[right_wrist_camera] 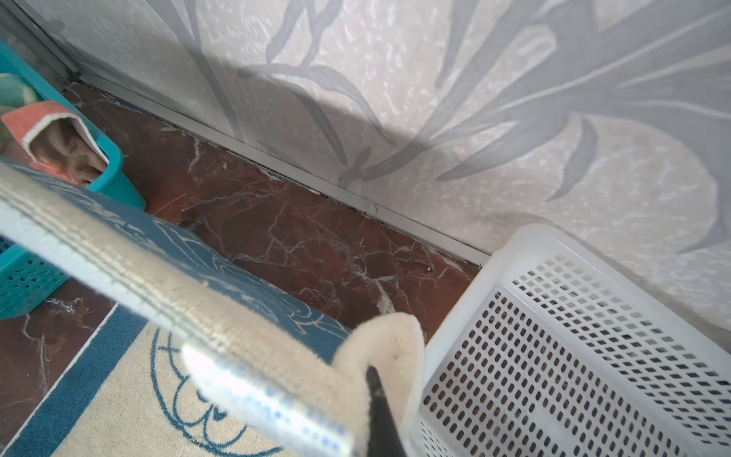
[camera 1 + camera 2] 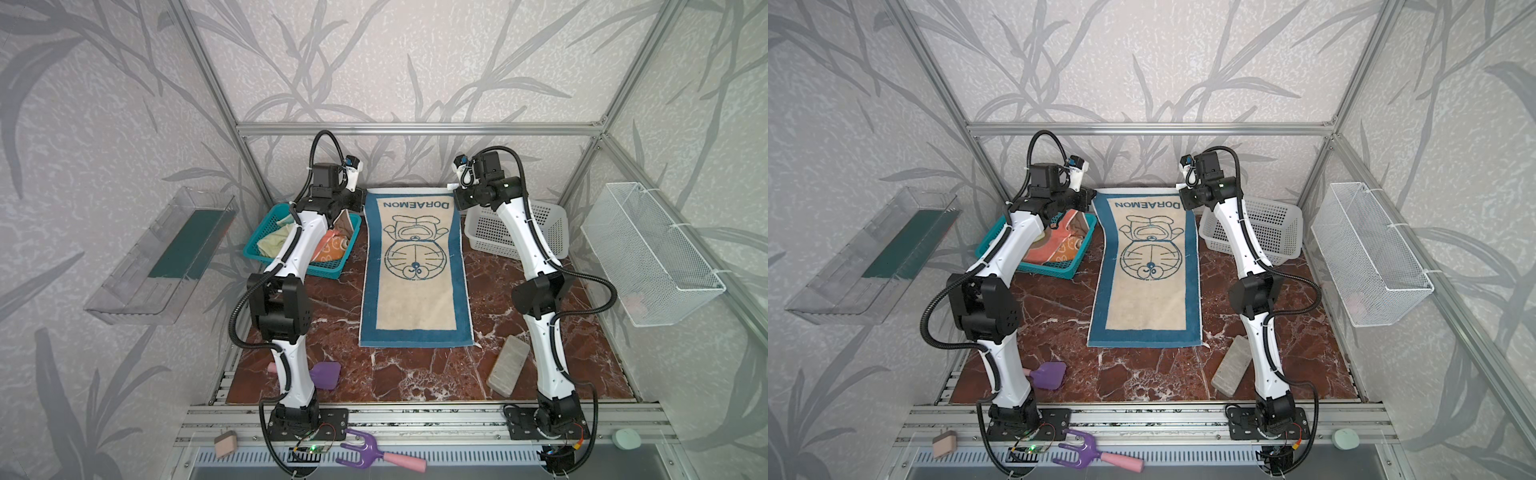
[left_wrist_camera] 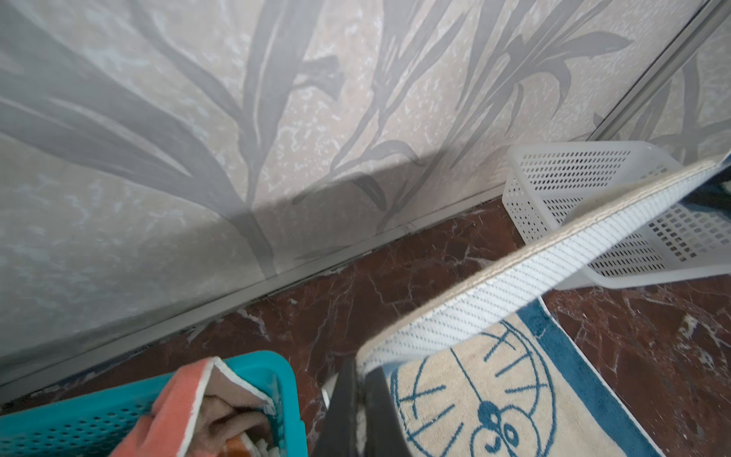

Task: Fold and stack the towels
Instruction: 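Carry the held far edge toward the robot with both grippers, folding the towel over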

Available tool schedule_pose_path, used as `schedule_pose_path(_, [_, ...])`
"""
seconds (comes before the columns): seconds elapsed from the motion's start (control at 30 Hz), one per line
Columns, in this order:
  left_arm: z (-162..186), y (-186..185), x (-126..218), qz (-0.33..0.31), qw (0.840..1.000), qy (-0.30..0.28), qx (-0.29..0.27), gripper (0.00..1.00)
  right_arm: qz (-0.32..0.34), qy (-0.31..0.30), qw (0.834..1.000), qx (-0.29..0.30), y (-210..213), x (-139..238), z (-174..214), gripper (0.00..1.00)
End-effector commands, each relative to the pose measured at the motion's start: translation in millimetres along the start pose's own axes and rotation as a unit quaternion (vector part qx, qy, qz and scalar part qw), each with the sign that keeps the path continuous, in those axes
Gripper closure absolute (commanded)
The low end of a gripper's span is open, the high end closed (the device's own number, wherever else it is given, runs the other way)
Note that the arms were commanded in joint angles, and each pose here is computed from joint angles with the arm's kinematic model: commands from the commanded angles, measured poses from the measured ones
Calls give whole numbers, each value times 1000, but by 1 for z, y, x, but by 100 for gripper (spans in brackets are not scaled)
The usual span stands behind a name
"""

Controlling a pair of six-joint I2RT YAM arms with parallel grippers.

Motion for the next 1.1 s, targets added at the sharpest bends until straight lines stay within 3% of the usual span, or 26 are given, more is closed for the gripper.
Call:
schedule_pose_path(0.0, [8,23,27,-49,998,1,26,100,62,65,996,-24,-29,24,26,100])
schedule_pose_path(0.27, [120,-17,32,-29,989,108,92,100,54,212,975,-40,17,8,125,100])
schedule_pose_path(0.37, [159,-27,38,-22,980,145,134,100,45,235,969,-64,29,9,168,100])
schedule_pose_path(0.57, [213,-35,43,-40,965,204,162,100,15,265,961,-80,50,10,225,100])
schedule_pose_path(0.8, [259,-41,43,-52,936,272,218,100,-31,282,953,-108,69,-10,259,100])
schedule_pose_path(1.07, [299,-49,46,-66,920,301,243,100,1,301,951,-71,51,-29,253,100])
Point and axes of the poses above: each gripper's point midway between its finger pads, its own x axis back along the fingers, its own y axis along the line the jaws close on, z = x × y, the point moved 4 cm from there along x, back along the fingers, and after that the axes turned 2 degrees about x, right-handed, at the moved point
